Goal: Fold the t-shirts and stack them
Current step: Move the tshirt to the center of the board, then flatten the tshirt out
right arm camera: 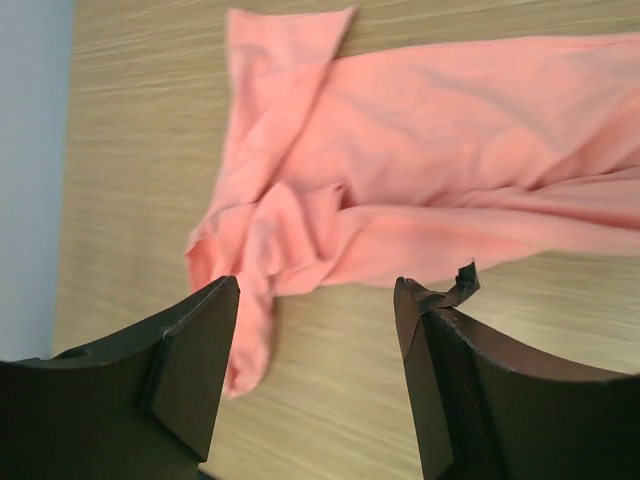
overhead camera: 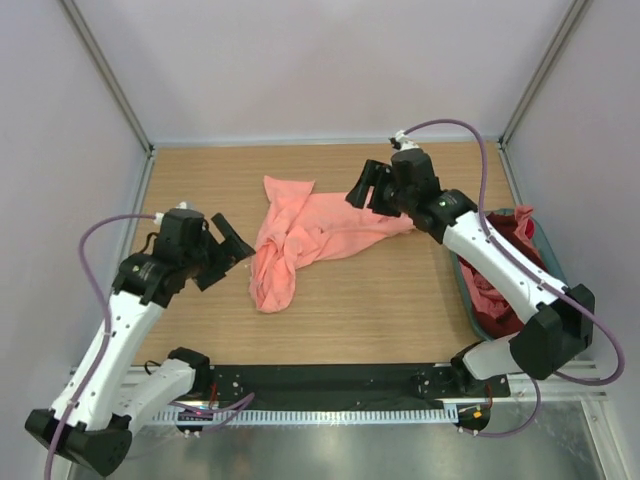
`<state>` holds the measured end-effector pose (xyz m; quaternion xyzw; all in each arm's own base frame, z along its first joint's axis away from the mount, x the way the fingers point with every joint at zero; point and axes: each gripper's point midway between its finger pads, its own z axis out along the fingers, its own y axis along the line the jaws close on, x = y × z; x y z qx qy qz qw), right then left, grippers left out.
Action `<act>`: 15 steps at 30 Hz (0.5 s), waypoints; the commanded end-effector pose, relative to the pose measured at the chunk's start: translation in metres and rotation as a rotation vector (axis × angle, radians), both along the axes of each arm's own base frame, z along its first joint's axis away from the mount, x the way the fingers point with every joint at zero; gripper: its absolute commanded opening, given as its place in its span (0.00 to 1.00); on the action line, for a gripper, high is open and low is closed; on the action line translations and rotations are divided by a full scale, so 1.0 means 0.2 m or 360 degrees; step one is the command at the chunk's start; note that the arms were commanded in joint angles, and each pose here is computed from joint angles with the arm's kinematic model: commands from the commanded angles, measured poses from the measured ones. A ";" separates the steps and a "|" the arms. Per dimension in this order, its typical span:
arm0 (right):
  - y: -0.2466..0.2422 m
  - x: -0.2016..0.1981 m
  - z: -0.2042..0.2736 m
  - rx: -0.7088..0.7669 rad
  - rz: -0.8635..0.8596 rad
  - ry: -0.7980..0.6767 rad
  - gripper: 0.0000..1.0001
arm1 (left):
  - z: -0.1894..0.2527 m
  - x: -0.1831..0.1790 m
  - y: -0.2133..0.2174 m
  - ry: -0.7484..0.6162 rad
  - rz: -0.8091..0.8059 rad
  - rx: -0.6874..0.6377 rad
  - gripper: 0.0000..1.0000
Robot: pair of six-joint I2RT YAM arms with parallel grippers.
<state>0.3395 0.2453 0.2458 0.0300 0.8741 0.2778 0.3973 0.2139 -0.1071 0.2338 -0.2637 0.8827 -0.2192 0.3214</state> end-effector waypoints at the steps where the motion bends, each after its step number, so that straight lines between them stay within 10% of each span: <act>1: -0.17 0.11 -0.18 -0.0278 -0.0037 0.0073 0.70 | -0.15 0.04 -0.15 0.0103 -0.0154 -0.0136 0.89; 15: -0.56 0.22 -0.64 -0.0736 -0.0216 0.0449 0.73 | -0.50 0.42 -0.34 0.0284 -0.0321 0.0261 0.74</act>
